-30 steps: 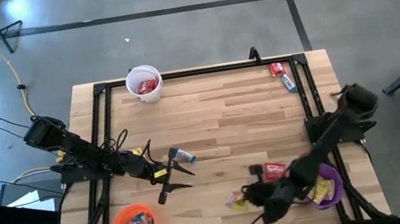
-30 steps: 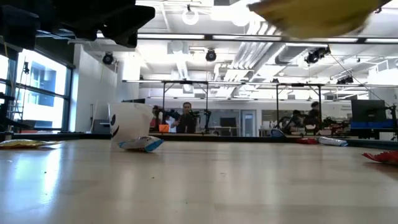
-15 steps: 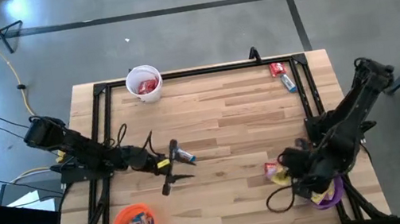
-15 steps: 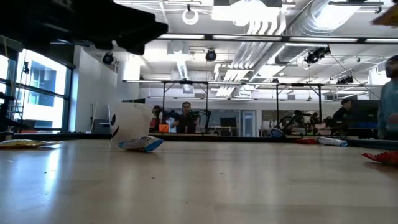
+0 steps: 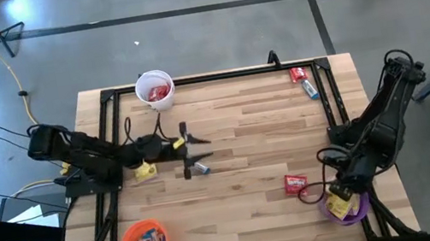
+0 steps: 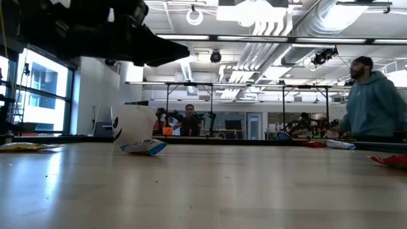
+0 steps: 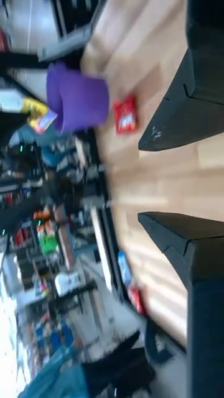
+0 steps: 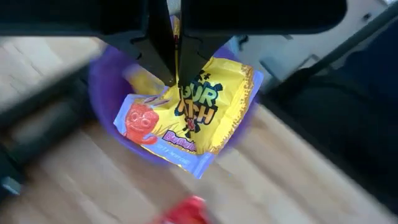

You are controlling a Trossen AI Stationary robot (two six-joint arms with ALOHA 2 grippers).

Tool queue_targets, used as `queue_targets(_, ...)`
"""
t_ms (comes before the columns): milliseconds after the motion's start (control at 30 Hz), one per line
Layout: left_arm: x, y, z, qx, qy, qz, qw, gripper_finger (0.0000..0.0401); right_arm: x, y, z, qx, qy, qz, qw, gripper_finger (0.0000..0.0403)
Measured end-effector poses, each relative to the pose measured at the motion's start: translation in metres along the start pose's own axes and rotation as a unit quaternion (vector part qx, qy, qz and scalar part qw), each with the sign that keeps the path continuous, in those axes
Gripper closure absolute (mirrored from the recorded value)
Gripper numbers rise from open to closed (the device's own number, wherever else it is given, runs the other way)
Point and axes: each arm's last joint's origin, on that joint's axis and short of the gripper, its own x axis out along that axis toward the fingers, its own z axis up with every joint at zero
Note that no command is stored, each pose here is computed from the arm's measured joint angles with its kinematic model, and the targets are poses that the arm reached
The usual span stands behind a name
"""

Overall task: Sort candy
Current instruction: Put the yellow candy into the purple bucket

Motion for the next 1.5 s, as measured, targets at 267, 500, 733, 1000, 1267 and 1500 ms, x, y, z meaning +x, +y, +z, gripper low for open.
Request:
queue_targets(267, 0.01, 0.032, 0.012, 0.041, -0.018, 0.061, 0.997, 0.0243, -0.001, -0.007, -0.002, 0.046, 0.047, -0.039, 0.997, 0.0398)
queue_targets(500, 0.015, 0.054, 0.02, 0.04, -0.03, 0.099, 0.994, 0.0243, -0.002, 0.008, -0.005, 0.105, 0.085, 0.028, 0.99, 0.0398)
queue_targets(733, 0.011, 0.077, 0.017, 0.019, -0.024, 0.141, 0.99, 0.0243, 0.024, 0.0, -0.003, 0.151, 0.084, -0.025, 0.985, 0.0398)
queue_targets(1000, 0.009, 0.086, 0.013, -0.003, -0.015, 0.155, 0.988, 0.0243, 0.066, -0.018, 0.003, 0.139, 0.084, -0.077, 0.984, 0.0399)
queue_targets(1267, 0.009, 0.085, 0.011, 0.001, -0.005, 0.152, 0.988, 0.0243, 0.081, -0.02, 0.015, 0.109, 0.085, -0.058, 0.989, 0.0373)
queue_targets(1500, 0.009, 0.086, 0.01, 0.001, 0.0, 0.153, 0.988, 0.0243, 0.054, -0.015, 0.02, 0.075, 0.089, -0.07, 0.991, 0.0274)
